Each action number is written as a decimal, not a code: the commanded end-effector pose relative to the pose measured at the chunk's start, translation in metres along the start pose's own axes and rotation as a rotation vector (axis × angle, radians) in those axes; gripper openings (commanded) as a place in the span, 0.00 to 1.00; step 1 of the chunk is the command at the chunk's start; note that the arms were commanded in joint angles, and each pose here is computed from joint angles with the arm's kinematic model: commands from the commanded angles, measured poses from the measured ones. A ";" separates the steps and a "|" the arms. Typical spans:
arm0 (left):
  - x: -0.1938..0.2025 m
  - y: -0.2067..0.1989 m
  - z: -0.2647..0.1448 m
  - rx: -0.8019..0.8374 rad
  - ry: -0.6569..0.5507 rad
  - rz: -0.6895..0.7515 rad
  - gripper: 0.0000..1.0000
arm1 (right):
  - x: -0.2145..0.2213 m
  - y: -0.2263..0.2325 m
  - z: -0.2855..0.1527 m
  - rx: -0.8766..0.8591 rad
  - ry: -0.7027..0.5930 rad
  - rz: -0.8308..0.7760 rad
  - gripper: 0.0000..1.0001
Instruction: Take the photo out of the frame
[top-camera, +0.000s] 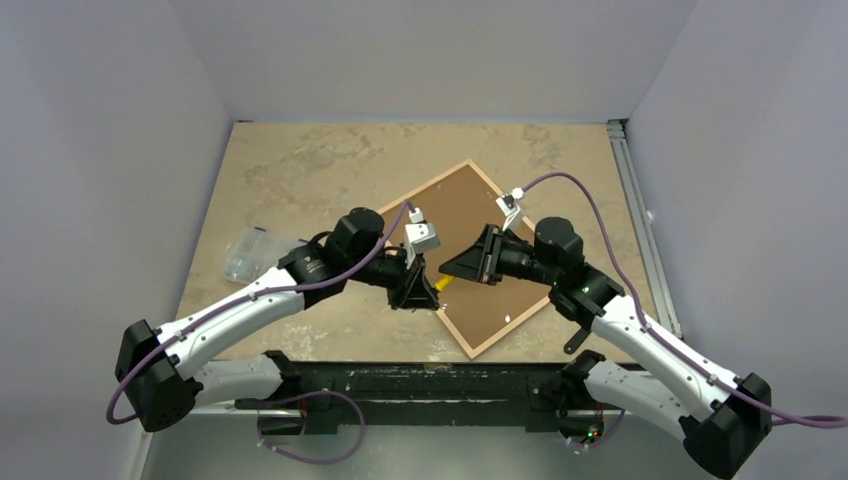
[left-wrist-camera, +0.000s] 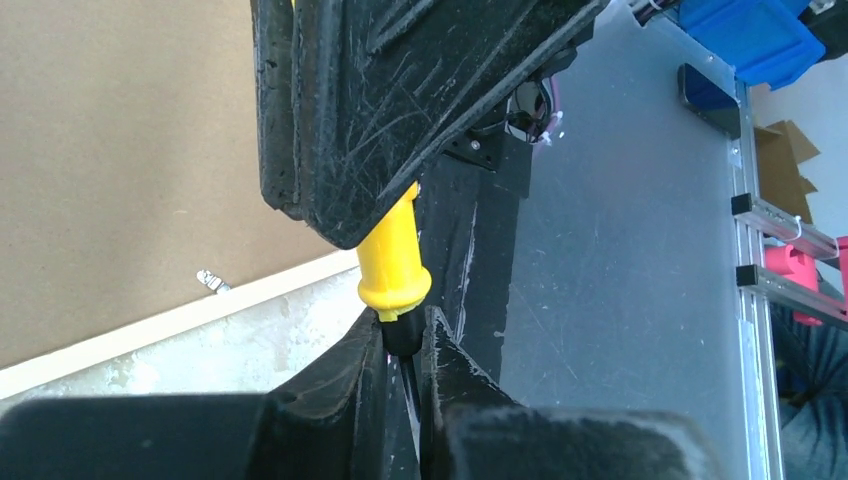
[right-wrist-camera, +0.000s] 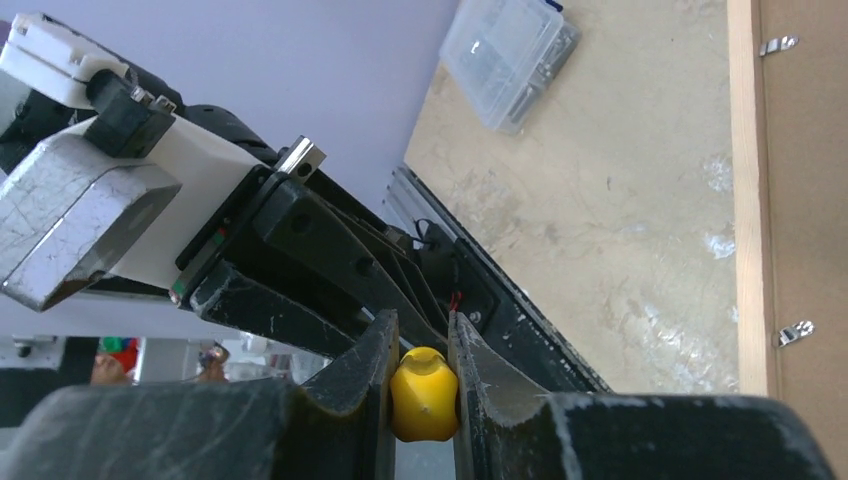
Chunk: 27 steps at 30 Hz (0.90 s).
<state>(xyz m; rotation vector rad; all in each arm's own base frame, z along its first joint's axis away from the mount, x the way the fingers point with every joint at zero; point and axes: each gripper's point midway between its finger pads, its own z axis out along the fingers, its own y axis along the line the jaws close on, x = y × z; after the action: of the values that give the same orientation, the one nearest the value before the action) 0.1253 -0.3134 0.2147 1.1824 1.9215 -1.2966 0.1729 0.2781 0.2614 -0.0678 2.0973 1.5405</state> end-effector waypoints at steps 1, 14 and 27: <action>-0.014 -0.018 -0.013 0.044 -0.021 0.086 0.00 | -0.003 0.023 -0.011 -0.082 0.016 -0.190 0.08; 0.012 -0.059 -0.039 0.240 0.112 0.168 0.00 | 0.038 0.034 -0.019 -0.259 0.368 -0.479 0.62; 0.006 -0.046 -0.032 0.185 0.130 0.155 0.00 | 0.064 0.044 -0.030 -0.368 0.502 -0.431 0.54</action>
<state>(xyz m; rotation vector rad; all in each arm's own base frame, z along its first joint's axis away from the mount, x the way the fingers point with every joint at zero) 0.0785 -0.2814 0.2246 1.4850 1.8895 -1.3678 0.1040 0.2831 0.2661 -0.9758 2.0020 1.6840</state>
